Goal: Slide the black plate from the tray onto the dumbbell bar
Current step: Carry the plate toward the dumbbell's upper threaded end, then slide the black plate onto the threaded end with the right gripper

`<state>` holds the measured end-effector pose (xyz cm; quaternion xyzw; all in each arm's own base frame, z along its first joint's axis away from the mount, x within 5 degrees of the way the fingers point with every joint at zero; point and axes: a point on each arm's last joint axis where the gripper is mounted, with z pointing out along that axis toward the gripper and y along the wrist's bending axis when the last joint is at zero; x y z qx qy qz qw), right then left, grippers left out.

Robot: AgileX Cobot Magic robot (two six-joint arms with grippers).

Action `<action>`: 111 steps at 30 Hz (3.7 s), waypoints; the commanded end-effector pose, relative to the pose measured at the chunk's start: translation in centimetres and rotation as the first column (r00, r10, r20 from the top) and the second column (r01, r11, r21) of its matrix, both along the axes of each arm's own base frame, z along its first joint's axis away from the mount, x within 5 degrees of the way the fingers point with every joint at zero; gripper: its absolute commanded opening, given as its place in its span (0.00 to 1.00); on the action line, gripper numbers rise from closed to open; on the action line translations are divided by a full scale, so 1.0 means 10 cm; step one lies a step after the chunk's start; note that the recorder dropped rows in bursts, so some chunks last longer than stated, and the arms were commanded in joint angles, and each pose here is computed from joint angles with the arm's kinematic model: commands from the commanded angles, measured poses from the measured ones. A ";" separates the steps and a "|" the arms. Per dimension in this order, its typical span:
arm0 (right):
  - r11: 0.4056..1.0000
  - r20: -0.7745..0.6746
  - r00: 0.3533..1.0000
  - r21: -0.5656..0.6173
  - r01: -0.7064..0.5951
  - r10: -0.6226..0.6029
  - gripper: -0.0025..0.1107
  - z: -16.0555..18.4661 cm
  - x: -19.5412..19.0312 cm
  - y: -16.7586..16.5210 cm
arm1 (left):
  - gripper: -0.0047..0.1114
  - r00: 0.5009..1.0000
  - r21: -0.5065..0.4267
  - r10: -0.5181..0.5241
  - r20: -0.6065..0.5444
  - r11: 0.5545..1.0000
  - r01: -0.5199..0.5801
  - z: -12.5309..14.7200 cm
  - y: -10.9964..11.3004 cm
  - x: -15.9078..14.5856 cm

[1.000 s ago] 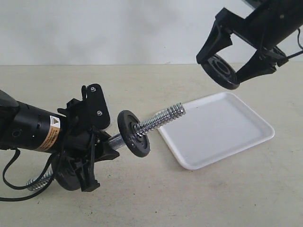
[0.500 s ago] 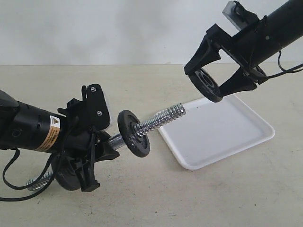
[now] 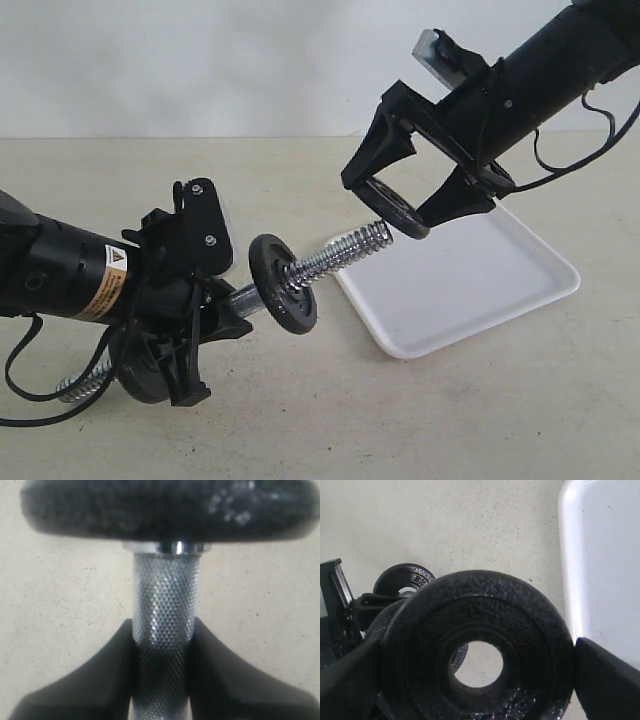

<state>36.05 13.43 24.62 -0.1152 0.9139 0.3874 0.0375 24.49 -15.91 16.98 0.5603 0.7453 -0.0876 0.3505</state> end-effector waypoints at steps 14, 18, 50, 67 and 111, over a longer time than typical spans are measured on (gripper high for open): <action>0.999 0.007 1.000 0.036 0.009 -0.009 0.02 0.13 -0.03 0.03 | 0.08 0.996 -0.103 0.077 0.055 0.992 -0.071 0.29 -0.04 0.07; 0.999 0.041 0.999 0.037 0.008 -0.010 0.02 0.25 -0.07 0.01 | 0.08 0.990 -0.097 0.124 0.064 0.988 -0.117 0.29 -0.01 0.10; 0.998 0.022 1.000 0.068 -0.007 0.006 0.02 0.29 -0.13 0.17 | 0.08 0.990 -0.101 0.129 0.065 0.987 -0.122 0.30 -0.01 0.11; 0.997 0.002 0.999 0.052 -0.051 0.051 0.02 0.28 -0.23 0.37 | 0.08 0.970 -0.145 0.237 0.044 0.963 -0.229 0.33 0.01 0.16; 0.987 0.028 0.998 0.154 0.043 -0.047 0.02 0.35 -0.15 0.46 | 0.08 0.894 -0.349 0.447 -0.039 0.832 -0.431 0.72 -0.06 0.41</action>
